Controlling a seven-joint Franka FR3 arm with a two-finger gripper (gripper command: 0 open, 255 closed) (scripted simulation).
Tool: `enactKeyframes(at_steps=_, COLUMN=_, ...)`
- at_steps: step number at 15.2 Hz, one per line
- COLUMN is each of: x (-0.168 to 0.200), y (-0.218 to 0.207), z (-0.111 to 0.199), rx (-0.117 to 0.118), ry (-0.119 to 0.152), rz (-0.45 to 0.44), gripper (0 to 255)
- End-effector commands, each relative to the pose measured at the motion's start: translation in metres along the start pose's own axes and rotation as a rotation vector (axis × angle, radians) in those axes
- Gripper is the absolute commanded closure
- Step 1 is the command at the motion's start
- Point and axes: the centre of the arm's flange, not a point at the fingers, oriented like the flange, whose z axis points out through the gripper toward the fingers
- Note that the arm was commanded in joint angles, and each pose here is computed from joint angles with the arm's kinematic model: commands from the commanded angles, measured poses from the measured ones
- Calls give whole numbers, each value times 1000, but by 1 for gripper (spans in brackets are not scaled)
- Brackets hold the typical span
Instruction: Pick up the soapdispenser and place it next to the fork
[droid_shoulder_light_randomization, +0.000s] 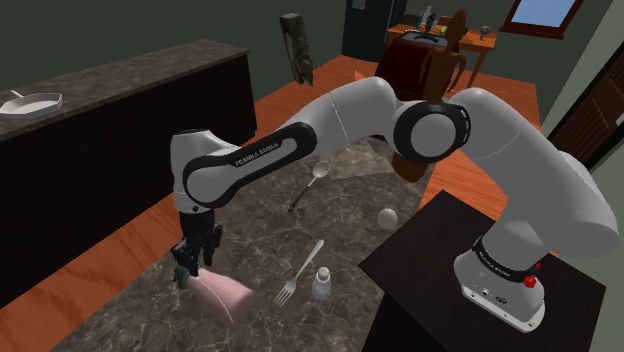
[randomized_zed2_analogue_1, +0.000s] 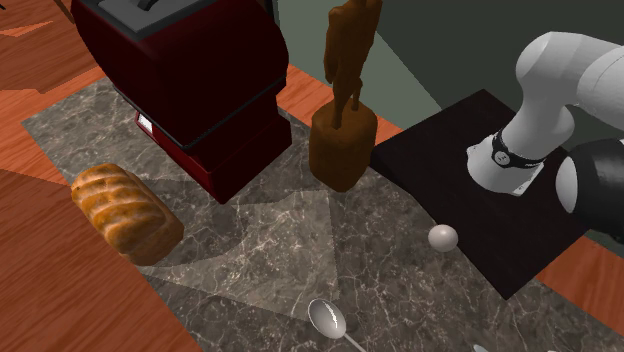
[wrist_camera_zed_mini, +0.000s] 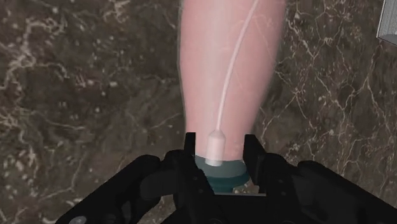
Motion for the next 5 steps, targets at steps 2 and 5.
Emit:
enactKeyframes(at_steps=2, x=-1, y=-7, z=-14, rx=0, ry=0, rz=0, gripper=255)
enactKeyframes(at_steps=5, x=-4, y=-13, z=-28, rx=0, ry=0, rz=0, gripper=255)
